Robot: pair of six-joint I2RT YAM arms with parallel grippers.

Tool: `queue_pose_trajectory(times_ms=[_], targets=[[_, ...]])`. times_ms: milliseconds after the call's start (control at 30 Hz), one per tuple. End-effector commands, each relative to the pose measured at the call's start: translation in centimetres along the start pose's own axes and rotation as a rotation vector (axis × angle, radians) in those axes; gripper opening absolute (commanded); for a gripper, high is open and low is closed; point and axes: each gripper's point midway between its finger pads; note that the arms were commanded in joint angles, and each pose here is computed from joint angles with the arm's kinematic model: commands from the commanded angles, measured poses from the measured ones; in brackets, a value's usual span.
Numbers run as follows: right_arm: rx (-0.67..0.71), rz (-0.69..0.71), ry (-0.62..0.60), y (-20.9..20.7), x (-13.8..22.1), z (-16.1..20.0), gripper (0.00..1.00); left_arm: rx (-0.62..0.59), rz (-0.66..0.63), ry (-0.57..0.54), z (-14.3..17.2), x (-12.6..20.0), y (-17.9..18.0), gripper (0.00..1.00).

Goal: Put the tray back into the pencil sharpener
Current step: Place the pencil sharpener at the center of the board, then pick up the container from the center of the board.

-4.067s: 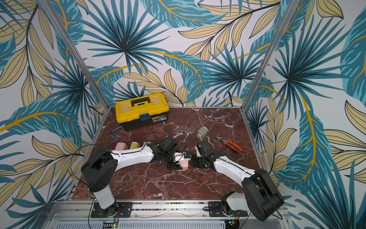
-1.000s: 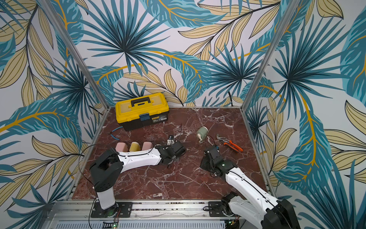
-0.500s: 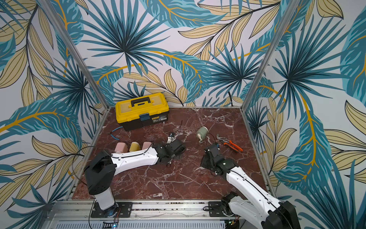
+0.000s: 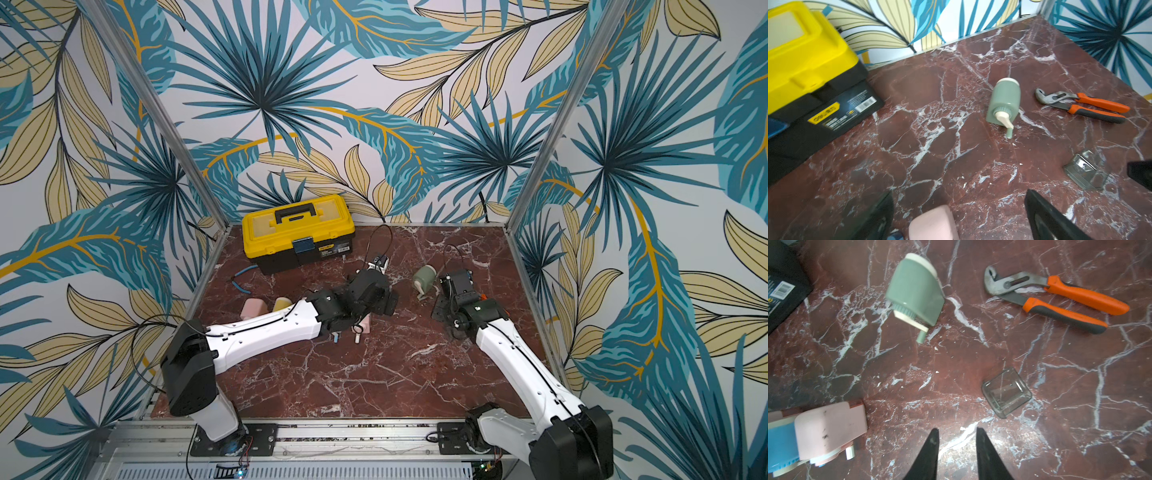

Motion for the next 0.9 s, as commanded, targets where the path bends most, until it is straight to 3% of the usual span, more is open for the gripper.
queue_pose_trajectory(times_ms=[0, 500, 867], targets=[[0.008, 0.05, 0.075, -1.9, -0.4, 0.7, 0.36, -0.081, 0.16, -0.07, -3.4, -1.0, -2.9, 1.0], [-0.376, 0.203, 0.184, -8.5, -3.1, 4.8, 0.44, -0.137, 0.239, -0.069, -5.5, -6.7, -4.5, 1.0], [-0.615, 0.098, 0.208, -7.2, -6.6, 7.2, 0.44, -0.117, 0.238, -0.072, -6.1, -7.2, -3.7, 1.0]])
Point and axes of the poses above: each gripper's point midway between its finger pads, its own x axis back along the fingers, its own y axis along the line the jaws close on, z = x × y, and after that the axes turned 2 degrees about x, right-handed
